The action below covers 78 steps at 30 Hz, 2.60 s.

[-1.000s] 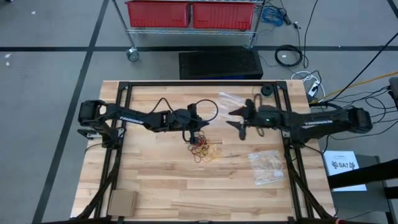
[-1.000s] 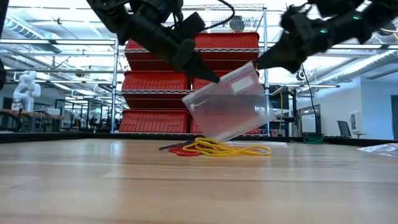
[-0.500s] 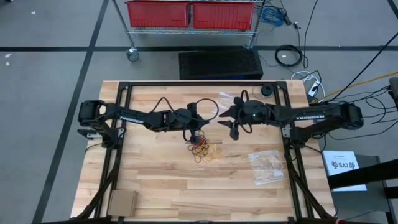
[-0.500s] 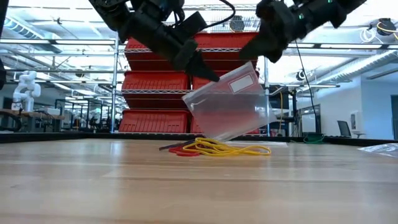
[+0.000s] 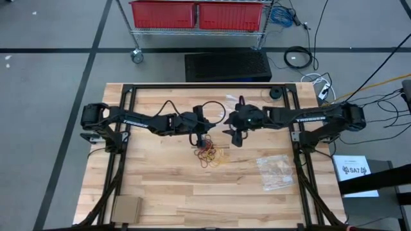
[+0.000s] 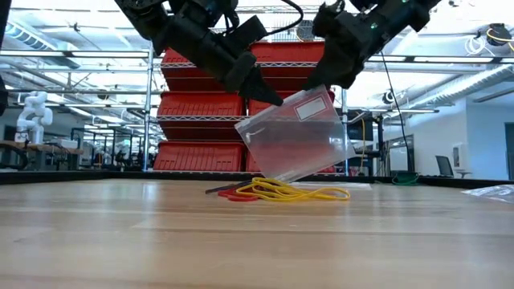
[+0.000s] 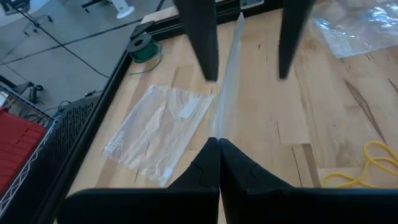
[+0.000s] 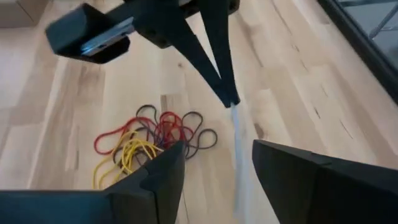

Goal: Sort rubber bands
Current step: Open the top left transparent zip bag

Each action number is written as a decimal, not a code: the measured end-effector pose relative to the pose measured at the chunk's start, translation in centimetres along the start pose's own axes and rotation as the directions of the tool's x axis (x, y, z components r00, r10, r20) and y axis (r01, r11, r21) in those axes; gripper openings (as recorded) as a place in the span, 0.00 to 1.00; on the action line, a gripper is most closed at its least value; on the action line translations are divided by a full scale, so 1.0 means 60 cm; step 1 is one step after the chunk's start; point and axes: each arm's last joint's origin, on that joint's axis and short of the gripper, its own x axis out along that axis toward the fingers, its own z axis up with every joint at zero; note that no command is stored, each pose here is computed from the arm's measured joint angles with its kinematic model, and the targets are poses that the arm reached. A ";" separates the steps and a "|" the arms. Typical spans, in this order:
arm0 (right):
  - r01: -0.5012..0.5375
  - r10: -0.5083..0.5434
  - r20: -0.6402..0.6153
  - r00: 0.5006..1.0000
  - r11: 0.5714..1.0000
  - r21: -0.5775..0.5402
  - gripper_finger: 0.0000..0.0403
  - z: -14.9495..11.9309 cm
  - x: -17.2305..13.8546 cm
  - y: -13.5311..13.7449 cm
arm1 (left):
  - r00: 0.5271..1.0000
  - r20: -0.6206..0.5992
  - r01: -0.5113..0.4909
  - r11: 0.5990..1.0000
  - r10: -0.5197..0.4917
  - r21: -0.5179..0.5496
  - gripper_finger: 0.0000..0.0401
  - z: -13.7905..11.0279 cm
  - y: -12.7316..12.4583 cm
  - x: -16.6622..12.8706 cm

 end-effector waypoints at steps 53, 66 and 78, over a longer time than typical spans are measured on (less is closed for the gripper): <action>0.092 -0.084 0.252 0.964 0.996 -0.020 0.00 0.046 -0.103 0.004 | 0.907 0.420 0.089 0.982 -0.011 -0.165 0.27 -0.042 0.054 -0.169; 0.045 -0.030 0.280 0.960 0.998 -0.046 0.00 0.049 -0.105 0.021 | 0.860 0.510 0.092 0.979 0.013 -0.180 0.27 -0.030 0.057 -0.166; 0.043 -0.031 0.293 0.956 0.998 -0.037 0.00 0.052 -0.106 0.021 | 0.854 0.520 0.128 0.978 -0.026 -0.162 0.03 -0.028 0.052 -0.166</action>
